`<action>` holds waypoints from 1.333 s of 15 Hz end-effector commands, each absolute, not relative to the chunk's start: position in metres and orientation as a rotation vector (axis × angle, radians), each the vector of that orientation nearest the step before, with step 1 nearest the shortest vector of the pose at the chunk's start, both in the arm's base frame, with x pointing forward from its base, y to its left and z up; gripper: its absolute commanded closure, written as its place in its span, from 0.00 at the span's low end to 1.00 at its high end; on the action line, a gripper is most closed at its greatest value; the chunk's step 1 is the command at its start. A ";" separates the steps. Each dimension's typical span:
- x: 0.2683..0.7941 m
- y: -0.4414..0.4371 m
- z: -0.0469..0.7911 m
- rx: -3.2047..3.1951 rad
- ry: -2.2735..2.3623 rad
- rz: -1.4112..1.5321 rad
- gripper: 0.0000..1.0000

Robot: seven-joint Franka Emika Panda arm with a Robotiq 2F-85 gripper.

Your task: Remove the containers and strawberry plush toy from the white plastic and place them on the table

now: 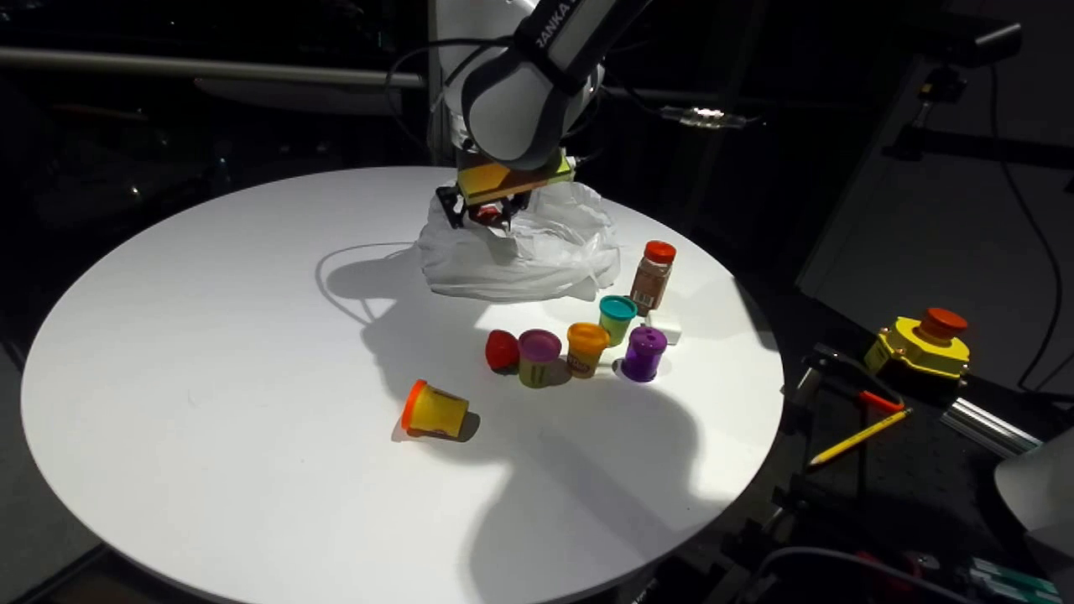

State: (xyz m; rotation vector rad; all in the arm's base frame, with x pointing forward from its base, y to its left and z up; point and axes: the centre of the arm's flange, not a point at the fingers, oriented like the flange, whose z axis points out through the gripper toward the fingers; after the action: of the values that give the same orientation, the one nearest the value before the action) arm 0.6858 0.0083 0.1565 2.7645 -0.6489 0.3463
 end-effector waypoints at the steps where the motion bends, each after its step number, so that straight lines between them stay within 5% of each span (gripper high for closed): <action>1: 0.658 0.008 0.202 2.701 -0.732 0.271 0.65; 16: 0.707 -0.084 0.093 2.562 -1.006 0.489 0.65; 17: 0.707 -0.083 0.101 2.554 -1.000 0.503 0.24; 20: 0.713 -0.078 0.114 2.529 -1.006 0.518 0.02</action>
State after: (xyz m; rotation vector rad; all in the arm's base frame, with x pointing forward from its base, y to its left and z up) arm 0.6962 -0.0848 0.1044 2.5791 -0.9872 0.4830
